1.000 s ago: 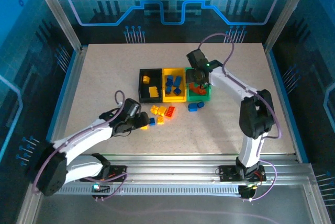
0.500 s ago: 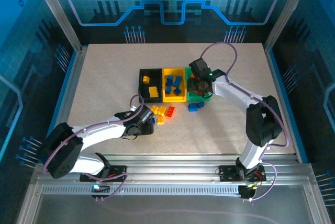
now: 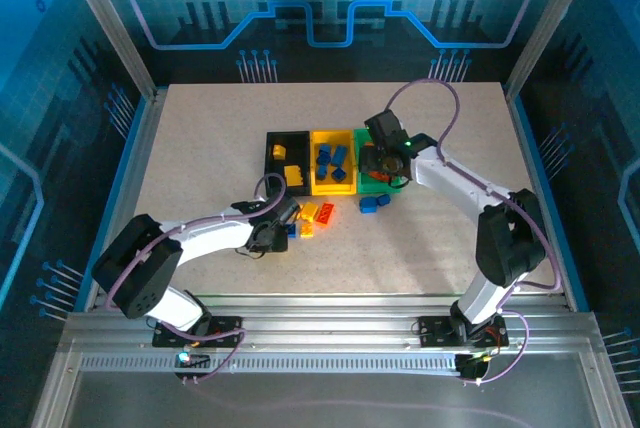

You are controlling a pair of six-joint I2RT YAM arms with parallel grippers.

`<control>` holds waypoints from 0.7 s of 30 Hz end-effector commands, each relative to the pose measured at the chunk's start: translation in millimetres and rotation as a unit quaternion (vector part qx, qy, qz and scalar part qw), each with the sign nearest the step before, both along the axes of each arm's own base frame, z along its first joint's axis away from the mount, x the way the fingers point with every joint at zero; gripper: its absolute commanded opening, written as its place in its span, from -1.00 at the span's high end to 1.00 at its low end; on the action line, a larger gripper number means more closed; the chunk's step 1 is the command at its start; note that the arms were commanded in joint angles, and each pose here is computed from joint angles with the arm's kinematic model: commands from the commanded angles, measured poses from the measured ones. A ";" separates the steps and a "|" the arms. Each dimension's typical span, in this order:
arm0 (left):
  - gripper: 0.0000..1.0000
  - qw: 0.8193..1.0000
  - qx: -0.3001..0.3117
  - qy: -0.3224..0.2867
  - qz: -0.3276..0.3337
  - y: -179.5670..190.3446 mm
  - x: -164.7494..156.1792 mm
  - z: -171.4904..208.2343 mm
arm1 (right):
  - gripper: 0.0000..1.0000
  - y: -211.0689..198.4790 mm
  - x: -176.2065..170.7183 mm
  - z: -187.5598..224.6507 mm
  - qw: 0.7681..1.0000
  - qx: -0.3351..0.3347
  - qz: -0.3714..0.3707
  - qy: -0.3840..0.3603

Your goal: Sort the legos into containers by color

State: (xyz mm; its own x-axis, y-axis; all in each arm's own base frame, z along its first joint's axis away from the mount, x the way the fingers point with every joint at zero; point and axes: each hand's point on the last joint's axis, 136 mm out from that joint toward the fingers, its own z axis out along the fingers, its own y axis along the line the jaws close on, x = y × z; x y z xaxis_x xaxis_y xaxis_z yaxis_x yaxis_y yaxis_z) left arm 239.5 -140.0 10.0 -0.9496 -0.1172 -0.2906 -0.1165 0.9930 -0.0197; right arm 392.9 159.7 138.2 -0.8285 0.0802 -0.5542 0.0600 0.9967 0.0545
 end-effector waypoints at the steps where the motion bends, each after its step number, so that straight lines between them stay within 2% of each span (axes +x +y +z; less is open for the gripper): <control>1: 0.05 0.999 -0.004 -0.052 0.003 -4.3 29.8 -4.3 | -0.57 -1.8 -0.4 6.5 1.000 0.017 -0.010 -0.011; 4: -0.34 0.998 0.008 -0.063 0.008 0.6 32.8 -2.0 | -0.57 0.4 -0.1 7.4 1.000 0.020 -0.006 -0.012; 6: -0.44 0.997 0.014 -0.081 0.013 3.4 38.2 2.1 | -0.57 0.4 0.1 7.7 1.000 0.021 -0.006 -0.013; 9: -0.38 0.995 0.018 -0.101 0.017 5.3 49.0 6.4 | -0.57 0.6 -0.1 7.8 1.000 0.022 -0.007 -0.013; 14: 0.08 0.996 0.018 -0.087 0.015 3.6 52.4 3.5 | -0.57 -1.5 -2.2 8.4 1.000 0.020 -0.009 -0.014; 16: 0.07 0.997 0.018 -0.073 0.016 5.8 44.6 1.6 | -0.58 -2.4 -3.1 9.0 1.000 0.019 -0.008 -0.015; 19: -0.12 0.998 0.005 -0.066 0.016 8.7 30.4 1.6 | -0.58 -2.2 -3.2 8.6 1.000 0.019 -0.007 -0.015; 21: -0.08 0.998 -0.002 -0.057 0.015 10.0 22.2 -2.7 | -0.58 -1.6 -2.4 7.5 1.000 0.020 -0.008 -0.015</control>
State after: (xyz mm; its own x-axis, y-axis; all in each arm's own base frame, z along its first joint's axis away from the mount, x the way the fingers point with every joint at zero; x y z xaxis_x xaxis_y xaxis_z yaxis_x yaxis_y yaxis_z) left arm 278.4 -134.4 13.6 -0.8879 -0.1438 -0.4369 -0.1450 0.9890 -0.0308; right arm 389.9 161.9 137.7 -0.8270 0.0837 -0.5560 0.0493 0.9958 0.0766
